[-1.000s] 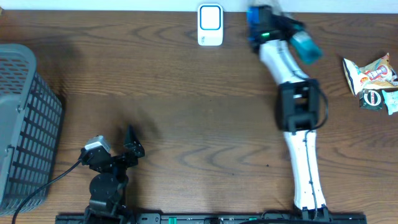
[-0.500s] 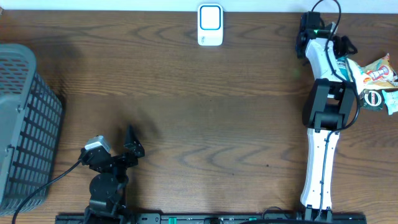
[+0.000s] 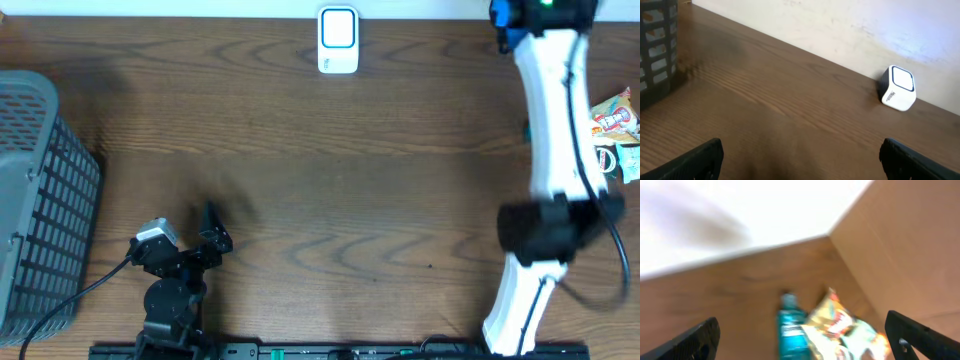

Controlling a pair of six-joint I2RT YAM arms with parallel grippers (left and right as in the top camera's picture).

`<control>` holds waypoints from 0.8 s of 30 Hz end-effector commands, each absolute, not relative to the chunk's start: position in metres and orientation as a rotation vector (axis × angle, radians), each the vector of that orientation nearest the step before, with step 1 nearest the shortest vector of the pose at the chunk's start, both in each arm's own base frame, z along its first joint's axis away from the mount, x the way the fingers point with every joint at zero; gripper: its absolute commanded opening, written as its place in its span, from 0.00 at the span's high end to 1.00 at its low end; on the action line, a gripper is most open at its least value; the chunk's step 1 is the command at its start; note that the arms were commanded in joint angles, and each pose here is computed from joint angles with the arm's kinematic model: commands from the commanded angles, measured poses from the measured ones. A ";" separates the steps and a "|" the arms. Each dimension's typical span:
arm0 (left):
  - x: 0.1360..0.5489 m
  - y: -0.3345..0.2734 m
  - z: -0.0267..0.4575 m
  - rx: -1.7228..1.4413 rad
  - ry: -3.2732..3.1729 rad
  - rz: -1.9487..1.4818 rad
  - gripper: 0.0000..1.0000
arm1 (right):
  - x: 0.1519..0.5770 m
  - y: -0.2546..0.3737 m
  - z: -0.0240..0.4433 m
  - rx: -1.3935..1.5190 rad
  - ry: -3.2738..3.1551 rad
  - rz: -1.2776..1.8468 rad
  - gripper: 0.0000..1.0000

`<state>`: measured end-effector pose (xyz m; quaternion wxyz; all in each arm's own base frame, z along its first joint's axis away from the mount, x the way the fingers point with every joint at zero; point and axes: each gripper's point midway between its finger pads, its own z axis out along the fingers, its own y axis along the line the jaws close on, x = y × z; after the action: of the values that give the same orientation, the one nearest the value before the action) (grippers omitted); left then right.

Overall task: Scan the item barcode
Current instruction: 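Carry the mouthwash bottle to the right edge and release it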

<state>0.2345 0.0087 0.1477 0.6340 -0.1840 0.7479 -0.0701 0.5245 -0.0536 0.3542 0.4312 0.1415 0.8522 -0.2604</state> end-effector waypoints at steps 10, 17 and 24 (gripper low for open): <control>0.233 0.010 0.135 -0.430 1.744 -0.145 0.02 | 0.377 0.036 0.498 0.167 1.965 -0.045 0.01; 0.233 0.010 0.135 -0.430 1.744 -0.145 0.02 | 0.334 0.025 0.521 0.174 1.915 -0.028 0.01; 0.233 0.010 0.135 -0.431 1.743 -0.145 0.02 | 0.319 0.022 0.512 0.167 1.964 -0.045 0.01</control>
<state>0.2345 0.0087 0.1477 0.6340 -0.1840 0.7479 -0.0701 0.3220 0.0210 0.5166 0.5613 0.0672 0.8246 -0.0224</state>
